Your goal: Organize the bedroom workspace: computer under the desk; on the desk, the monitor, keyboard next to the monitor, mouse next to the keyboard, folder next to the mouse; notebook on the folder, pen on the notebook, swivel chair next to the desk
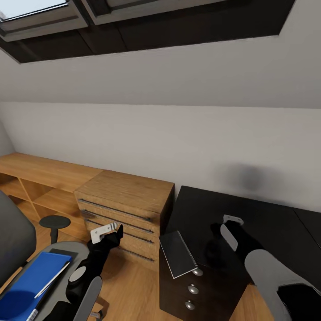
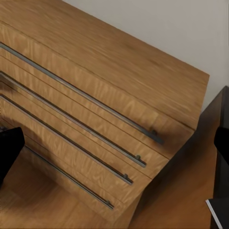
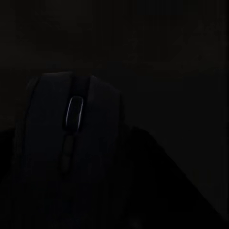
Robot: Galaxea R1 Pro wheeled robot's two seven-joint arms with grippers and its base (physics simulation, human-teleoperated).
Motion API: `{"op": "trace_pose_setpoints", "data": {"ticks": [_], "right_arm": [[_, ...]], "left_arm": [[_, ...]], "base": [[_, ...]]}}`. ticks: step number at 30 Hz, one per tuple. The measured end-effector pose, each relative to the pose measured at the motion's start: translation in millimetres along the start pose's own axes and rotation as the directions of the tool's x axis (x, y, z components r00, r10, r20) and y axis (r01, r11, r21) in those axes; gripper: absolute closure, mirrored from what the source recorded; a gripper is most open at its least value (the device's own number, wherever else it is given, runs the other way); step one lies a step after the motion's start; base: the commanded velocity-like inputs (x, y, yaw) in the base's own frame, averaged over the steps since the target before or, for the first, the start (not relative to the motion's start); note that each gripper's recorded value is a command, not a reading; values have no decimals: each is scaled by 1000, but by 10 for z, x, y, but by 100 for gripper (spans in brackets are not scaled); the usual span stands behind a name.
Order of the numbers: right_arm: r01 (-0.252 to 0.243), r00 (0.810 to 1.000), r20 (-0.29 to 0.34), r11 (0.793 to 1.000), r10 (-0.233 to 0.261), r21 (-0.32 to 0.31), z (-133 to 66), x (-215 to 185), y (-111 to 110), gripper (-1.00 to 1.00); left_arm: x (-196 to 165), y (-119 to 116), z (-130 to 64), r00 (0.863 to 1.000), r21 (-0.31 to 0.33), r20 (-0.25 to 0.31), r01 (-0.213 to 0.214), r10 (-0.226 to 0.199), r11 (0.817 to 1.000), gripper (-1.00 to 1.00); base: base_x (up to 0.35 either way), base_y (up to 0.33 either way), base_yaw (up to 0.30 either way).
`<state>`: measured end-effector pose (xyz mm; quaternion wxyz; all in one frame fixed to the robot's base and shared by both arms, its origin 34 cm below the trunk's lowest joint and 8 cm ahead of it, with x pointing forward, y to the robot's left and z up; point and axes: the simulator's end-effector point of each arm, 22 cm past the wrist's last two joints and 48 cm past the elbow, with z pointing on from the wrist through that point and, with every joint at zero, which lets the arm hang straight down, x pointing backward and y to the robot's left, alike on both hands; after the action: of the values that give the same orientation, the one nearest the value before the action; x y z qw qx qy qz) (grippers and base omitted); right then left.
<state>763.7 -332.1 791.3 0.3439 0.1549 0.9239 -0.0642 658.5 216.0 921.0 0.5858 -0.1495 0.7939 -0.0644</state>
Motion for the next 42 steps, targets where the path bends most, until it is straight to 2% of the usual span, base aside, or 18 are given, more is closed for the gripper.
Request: {"op": "trace_pose_setpoints", "data": {"ticks": [4,7,12,13,16,20,25,34,42], "right_arm": [[-33,999,29,999,33,-15,-68,-199,-6,100],[-44,991,128,997,51,-59,-283,-629,111,100],[-37,986,157,995,50,-89,-437,-660,163,100],[-35,987,153,994,50,-103,-507,-682,182,100],[-31,987,152,993,48,-112,-559,-701,199,100],[-72,984,154,991,90,-113,-579,-761,108,100],[-86,982,158,990,103,-114,-586,-785,84,100],[-90,981,159,989,108,-117,-588,-787,91,100],[-90,982,157,989,108,-114,-580,-779,80,100]], "left_arm": [[13,-14,-1,1000,3,-3,-4,4,1000,-100],[28,-23,-1,1000,6,-7,-5,5,1000,-100],[56,-17,5,1000,4,-13,-8,8,1000,-100],[65,-13,7,1000,3,-14,-9,9,1000,-100],[69,-11,8,1000,2,-15,-9,9,1000,-100],[70,-10,8,1000,2,-15,-10,10,1000,-100],[73,-11,9,1000,2,-17,-10,10,1000,-100],[74,-10,9,1000,2,-17,-10,10,1000,-100],[76,-11,11,1000,2,-17,-10,10,1000,-100]], "base": [[0,0,0],[0,0,0],[0,0,-1],[0,0,-11],[0,0,-14],[0,0,-40],[0,0,-157],[0,-1,-35],[-94,-263,-257]]}}
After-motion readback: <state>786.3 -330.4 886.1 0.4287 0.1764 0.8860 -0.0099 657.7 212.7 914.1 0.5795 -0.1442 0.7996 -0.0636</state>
